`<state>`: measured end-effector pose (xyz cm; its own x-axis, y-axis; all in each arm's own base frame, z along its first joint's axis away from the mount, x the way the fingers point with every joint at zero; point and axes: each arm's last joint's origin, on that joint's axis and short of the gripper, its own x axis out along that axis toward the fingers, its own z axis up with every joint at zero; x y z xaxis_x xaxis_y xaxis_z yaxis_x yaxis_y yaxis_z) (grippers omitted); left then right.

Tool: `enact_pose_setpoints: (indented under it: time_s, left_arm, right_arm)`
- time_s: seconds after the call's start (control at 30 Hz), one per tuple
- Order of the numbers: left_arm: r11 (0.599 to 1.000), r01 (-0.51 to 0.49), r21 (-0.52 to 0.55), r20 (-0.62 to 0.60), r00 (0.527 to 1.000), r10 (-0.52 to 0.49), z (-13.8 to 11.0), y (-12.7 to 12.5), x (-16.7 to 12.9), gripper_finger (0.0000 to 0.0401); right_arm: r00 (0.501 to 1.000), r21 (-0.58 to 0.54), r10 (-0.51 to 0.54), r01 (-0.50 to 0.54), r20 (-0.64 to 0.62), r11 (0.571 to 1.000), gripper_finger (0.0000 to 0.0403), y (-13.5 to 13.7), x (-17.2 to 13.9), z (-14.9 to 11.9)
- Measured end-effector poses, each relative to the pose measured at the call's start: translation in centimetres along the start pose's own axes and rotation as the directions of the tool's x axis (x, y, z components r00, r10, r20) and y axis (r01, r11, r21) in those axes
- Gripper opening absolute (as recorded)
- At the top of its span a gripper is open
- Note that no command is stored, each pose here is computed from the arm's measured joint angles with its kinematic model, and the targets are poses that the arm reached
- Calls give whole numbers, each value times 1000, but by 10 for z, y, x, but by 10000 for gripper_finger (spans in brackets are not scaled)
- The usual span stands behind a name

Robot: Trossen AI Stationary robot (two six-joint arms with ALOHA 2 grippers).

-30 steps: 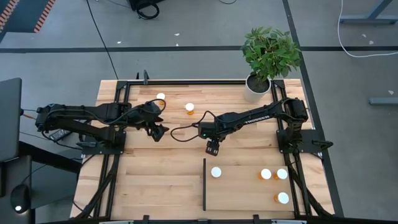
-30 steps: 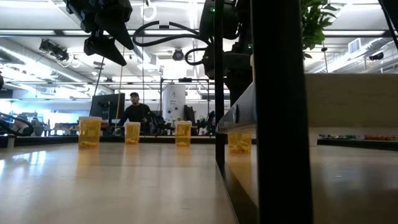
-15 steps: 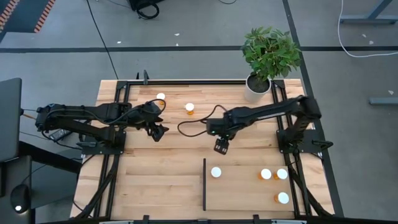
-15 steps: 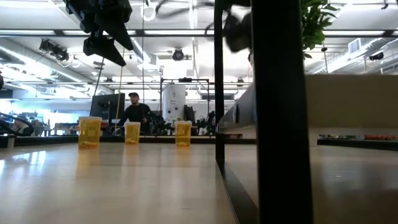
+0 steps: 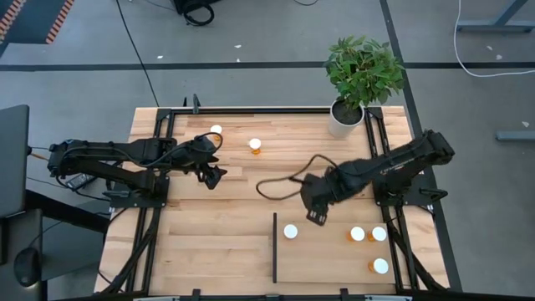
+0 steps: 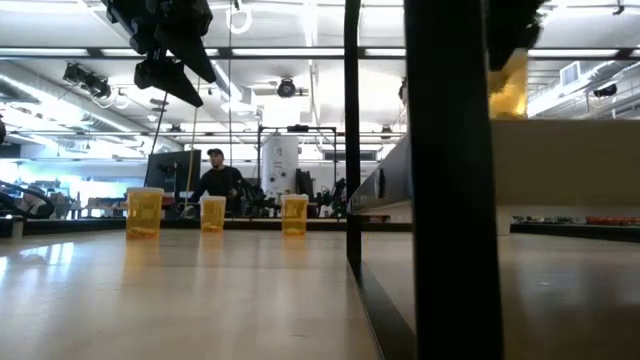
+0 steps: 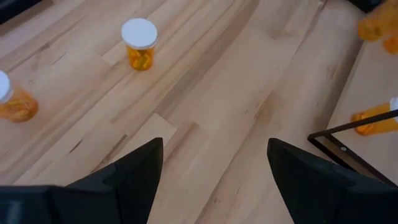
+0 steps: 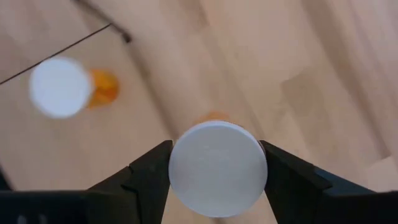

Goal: Pick and place medicine bottles onto shelf by color
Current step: Put the orange pill bottle on the shelf aligned with the other orange pill bottles

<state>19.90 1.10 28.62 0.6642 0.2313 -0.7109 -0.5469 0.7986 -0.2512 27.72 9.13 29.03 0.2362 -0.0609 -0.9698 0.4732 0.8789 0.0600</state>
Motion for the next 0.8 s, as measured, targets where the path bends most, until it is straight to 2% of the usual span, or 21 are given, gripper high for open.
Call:
enact_pose_setpoints:
  time_s: [0.5, 0.7, 0.8]
  left_arm:
    - [1000, 3, -1, 5, 1000, -3, 0, 0, 0, 293]
    - [1000, 4, -1, 5, 1000, -4, 1, 0, 0, 293]
    - [1000, 4, 1, 6, 1000, -4, 1, 0, 0, 293]
  right_arm:
    - [995, 108, 98, -96, -14, 990, 232, 57, -17, -81]
    - [986, 84, 162, -159, -27, 984, 232, 75, -26, -117]
    - [985, 33, 171, -170, -23, 985, 232, 79, -30, -134]
